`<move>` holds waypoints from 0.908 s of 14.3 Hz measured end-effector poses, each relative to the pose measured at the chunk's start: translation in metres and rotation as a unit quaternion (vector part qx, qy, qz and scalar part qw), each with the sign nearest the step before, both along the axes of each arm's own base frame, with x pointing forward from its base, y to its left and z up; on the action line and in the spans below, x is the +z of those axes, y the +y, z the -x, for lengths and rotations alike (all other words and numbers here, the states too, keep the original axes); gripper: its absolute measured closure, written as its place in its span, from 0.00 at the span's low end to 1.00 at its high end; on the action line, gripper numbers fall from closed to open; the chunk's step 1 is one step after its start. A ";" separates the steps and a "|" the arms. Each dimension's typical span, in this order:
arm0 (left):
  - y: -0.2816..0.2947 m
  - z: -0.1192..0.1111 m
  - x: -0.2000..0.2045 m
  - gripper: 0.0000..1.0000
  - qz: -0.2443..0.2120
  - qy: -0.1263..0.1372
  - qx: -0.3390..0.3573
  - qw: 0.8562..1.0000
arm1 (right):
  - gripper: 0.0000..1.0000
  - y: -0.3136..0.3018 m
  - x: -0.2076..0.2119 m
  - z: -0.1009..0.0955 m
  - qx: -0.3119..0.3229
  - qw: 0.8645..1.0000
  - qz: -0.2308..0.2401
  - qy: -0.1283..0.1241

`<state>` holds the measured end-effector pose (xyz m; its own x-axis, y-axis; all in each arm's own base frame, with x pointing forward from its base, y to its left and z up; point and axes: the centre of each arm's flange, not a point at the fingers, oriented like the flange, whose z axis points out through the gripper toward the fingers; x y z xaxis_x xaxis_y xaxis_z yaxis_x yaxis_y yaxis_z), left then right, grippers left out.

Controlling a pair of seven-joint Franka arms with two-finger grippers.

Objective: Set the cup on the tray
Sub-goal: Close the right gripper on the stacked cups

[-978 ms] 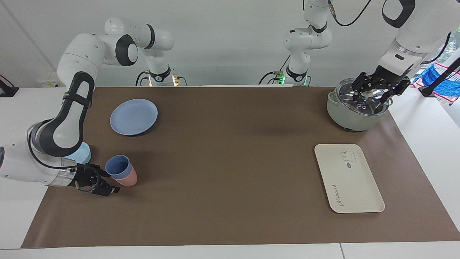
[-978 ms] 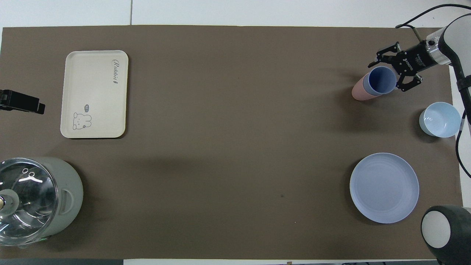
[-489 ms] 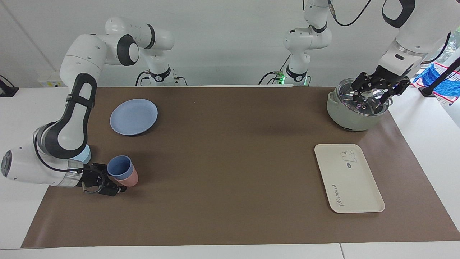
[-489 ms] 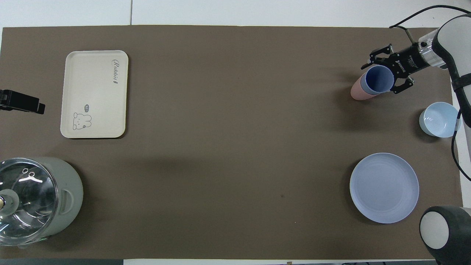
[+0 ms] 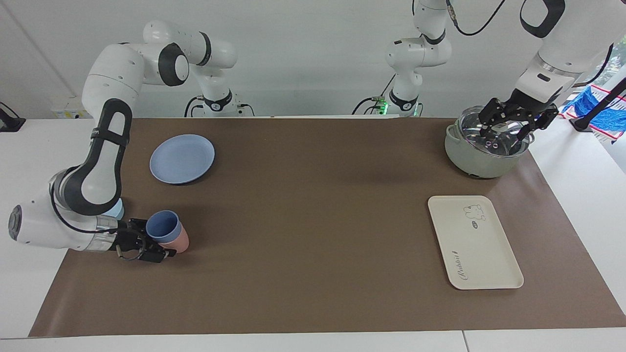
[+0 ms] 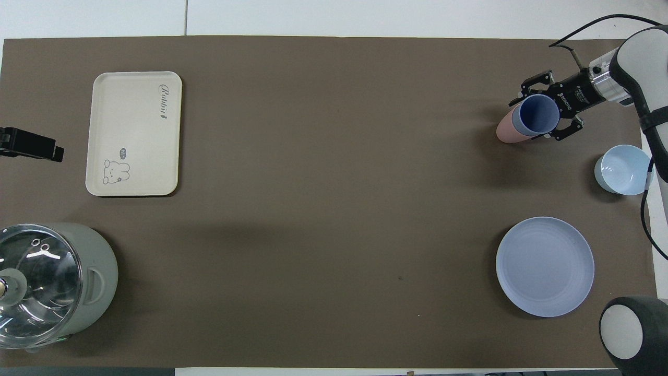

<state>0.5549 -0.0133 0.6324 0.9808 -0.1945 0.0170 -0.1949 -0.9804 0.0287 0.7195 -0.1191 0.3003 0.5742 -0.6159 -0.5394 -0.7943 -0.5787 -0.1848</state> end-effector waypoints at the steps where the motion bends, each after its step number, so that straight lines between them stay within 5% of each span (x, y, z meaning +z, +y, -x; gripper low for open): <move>1: 0.000 0.000 0.000 0.00 0.000 0.000 0.000 1.000 | 0.00 0.000 -0.001 0.002 -0.001 1.000 -0.001 0.002; 6: 0.000 0.000 0.000 0.00 0.000 0.000 0.000 1.000 | 0.06 -0.002 -0.001 0.004 -0.003 1.000 -0.001 0.004; 8: 0.000 0.000 0.000 0.00 0.000 0.000 0.000 1.000 | 0.22 -0.002 -0.001 0.005 -0.006 1.000 -0.008 0.004; 13: 0.000 0.000 0.000 0.00 0.000 0.000 0.000 1.000 | 0.22 0.001 -0.002 0.006 -0.013 1.000 -0.024 0.005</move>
